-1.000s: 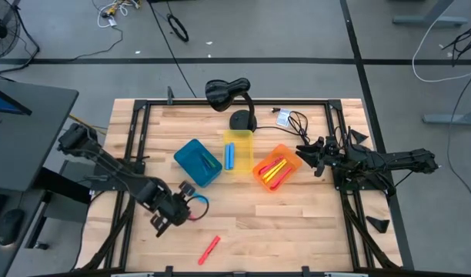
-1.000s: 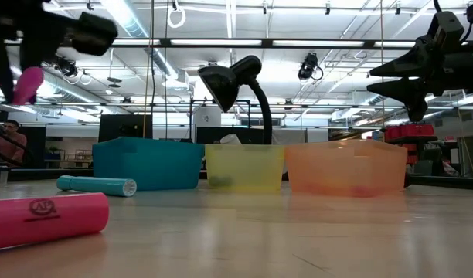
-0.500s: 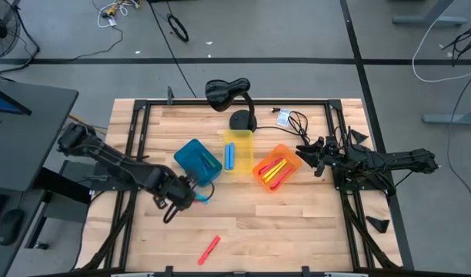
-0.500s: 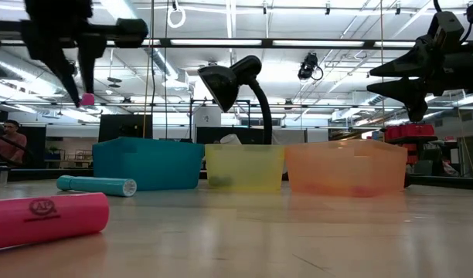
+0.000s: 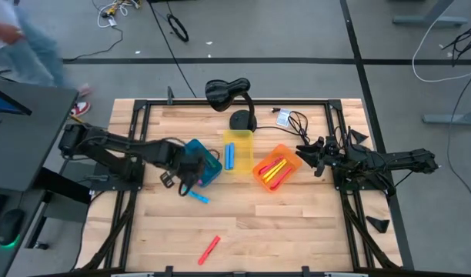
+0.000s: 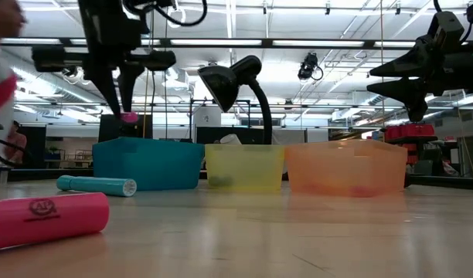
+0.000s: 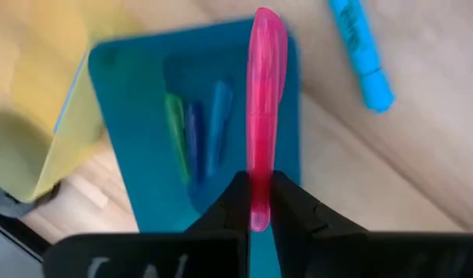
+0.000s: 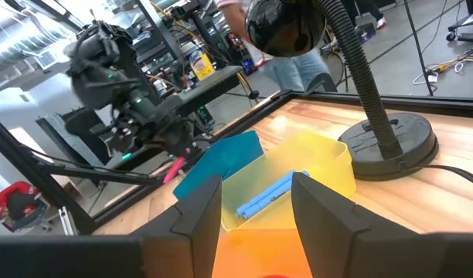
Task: Pick & Place Markers
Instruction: Put the pink transparent pen into the blue bin
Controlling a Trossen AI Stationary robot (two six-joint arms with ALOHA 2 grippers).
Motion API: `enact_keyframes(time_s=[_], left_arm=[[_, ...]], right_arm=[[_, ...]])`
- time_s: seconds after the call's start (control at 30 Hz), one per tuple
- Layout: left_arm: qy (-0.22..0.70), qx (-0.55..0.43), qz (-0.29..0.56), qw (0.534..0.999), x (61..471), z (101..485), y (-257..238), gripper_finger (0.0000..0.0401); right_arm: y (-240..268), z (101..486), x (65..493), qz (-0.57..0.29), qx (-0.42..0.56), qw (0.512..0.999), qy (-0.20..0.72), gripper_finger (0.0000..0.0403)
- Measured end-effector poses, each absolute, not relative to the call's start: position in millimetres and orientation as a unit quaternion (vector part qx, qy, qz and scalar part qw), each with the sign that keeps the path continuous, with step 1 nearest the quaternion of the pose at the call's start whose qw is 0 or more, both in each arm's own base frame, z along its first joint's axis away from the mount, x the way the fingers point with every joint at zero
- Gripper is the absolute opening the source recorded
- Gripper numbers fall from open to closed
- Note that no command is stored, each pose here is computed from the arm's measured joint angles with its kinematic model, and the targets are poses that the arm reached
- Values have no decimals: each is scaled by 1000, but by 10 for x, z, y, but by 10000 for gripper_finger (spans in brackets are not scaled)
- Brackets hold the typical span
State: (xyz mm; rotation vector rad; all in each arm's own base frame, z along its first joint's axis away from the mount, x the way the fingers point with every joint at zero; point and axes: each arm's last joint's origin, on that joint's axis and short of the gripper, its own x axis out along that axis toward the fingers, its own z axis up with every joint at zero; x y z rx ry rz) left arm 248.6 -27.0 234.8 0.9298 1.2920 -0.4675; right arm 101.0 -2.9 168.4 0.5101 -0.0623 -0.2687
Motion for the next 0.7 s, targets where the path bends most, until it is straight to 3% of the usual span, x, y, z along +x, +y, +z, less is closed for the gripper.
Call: enact_keyframes(time_s=[0.47, 0.7], left_arm=[[583, 383, -197, 689, 2515, 2334, 115, 29], [579, 383, -204, 691, 2475, 2075, 91, 29]], right_arm=[[-29, 1684, 1010, -133, 252, 958, -31, 160], [-30, 1684, 1010, -133, 252, 958, -31, 160]])
